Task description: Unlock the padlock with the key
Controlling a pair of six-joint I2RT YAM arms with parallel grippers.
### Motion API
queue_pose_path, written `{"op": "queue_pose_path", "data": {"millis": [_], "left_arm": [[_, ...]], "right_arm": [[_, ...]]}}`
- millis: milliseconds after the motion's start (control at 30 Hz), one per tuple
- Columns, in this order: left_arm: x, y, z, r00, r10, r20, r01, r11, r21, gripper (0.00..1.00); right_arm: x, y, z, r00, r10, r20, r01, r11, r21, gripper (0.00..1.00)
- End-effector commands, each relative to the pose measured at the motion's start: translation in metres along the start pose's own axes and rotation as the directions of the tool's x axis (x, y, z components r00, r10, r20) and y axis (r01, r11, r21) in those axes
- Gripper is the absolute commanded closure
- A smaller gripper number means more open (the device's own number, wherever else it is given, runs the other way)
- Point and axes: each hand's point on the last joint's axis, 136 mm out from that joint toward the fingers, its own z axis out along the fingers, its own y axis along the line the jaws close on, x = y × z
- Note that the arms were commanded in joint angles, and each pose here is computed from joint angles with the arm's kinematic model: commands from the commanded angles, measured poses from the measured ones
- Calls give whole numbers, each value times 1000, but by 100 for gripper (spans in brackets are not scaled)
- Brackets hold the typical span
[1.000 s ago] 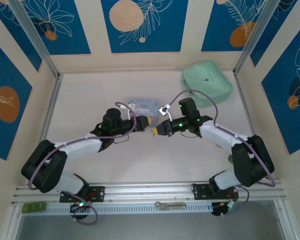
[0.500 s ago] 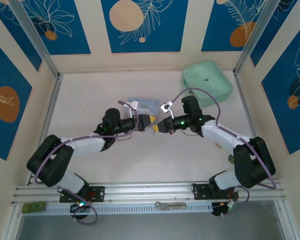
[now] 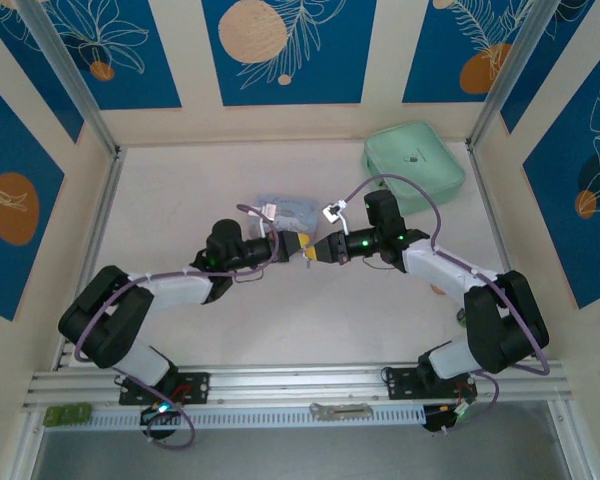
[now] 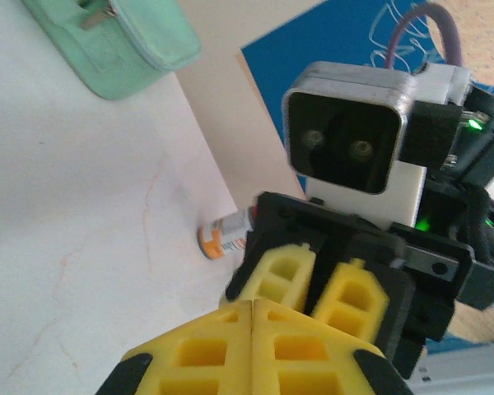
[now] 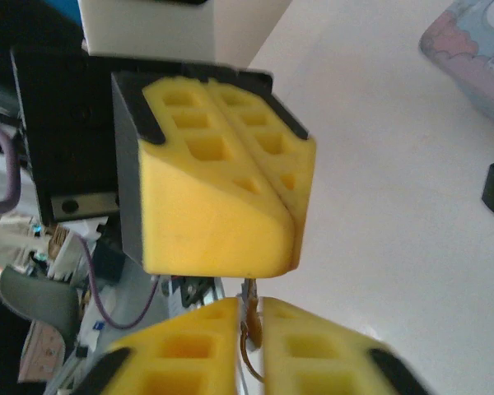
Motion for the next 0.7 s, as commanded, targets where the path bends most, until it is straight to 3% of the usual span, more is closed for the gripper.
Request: {"op": "queue_pose_path", "data": {"millis": [0,67,167,433,667], "left_arm": [[-7,10,-8,994,-13,110,21,997,-73,100],[-10,12,-7,988,-21,155,36,995,-93,100],[-10,9,-3,980,-30,196,46,996,-82,100],[-12,4,8,962,-130,239,124,992,38,100],[-14,-1,4,958,-128,255,120,992,47,100]], "right_arm": [[-13,1,-10,995,-1,103,-1,1000,22,72],[-14,-1,-13,986,20,163,-26,999,34,64],[-16,-2,-13,972,30,233,-42,998,45,60],[-17,4,1,967,17,256,-17,1000,-5,61],[-10,-7,-4,963,39,268,-45,999,18,61]]}}
